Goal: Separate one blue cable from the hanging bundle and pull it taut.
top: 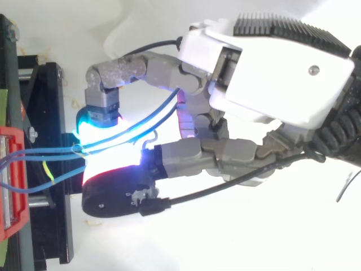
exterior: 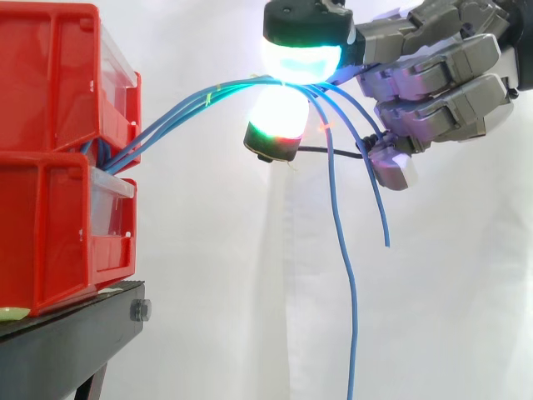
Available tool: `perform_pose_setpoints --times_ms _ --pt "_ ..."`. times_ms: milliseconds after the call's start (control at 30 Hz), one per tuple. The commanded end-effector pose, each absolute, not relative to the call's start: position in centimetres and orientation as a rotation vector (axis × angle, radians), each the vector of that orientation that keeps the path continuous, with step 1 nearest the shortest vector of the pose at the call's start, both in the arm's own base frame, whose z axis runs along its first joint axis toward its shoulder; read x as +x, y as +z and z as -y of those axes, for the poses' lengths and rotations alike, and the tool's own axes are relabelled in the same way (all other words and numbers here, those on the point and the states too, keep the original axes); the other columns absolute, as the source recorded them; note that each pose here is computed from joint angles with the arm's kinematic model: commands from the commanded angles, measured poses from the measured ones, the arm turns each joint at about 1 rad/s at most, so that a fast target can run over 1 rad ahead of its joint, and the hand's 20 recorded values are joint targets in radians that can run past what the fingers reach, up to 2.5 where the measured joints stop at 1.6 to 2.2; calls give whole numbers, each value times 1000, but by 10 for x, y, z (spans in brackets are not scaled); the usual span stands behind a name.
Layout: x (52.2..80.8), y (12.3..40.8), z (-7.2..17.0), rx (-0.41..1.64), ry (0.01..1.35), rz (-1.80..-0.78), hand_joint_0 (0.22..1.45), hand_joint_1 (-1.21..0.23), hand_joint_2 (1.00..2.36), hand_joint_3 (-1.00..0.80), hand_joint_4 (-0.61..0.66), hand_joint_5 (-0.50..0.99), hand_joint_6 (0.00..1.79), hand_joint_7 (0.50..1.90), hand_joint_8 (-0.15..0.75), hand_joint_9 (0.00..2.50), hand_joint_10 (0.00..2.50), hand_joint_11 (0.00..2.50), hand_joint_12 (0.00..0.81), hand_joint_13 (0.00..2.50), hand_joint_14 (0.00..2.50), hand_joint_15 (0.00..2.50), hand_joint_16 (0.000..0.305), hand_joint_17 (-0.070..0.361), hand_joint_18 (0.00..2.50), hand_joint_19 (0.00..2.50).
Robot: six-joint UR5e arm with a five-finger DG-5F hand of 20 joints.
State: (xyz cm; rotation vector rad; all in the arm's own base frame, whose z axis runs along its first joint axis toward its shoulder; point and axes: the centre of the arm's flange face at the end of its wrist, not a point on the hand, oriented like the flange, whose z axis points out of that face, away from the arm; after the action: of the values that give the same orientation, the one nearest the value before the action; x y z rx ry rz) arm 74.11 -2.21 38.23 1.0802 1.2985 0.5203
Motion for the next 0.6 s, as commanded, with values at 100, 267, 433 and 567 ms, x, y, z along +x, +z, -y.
perform_pose_setpoints --times_ms 100,267,433,567 --pt "741 383 22 1081 521 -1298 736 -682 1015 -273 68 137 505 1203 103 2500 42 1288 353 2015 31 1182 39 88 1252 790" --pt "740 382 22 1081 518 -1302 679 -858 1011 -217 76 136 505 1234 148 2482 42 1252 388 2025 29 1146 48 108 1309 725" --pt "740 382 22 1083 518 -1303 496 -782 1005 -395 208 126 505 1218 185 2455 39 1134 451 2024 28 1086 66 149 1407 658" --pt "740 381 22 1083 517 -1304 407 -434 1000 -500 155 130 505 1204 156 2454 38 1076 424 2009 27 1098 63 143 1356 709"
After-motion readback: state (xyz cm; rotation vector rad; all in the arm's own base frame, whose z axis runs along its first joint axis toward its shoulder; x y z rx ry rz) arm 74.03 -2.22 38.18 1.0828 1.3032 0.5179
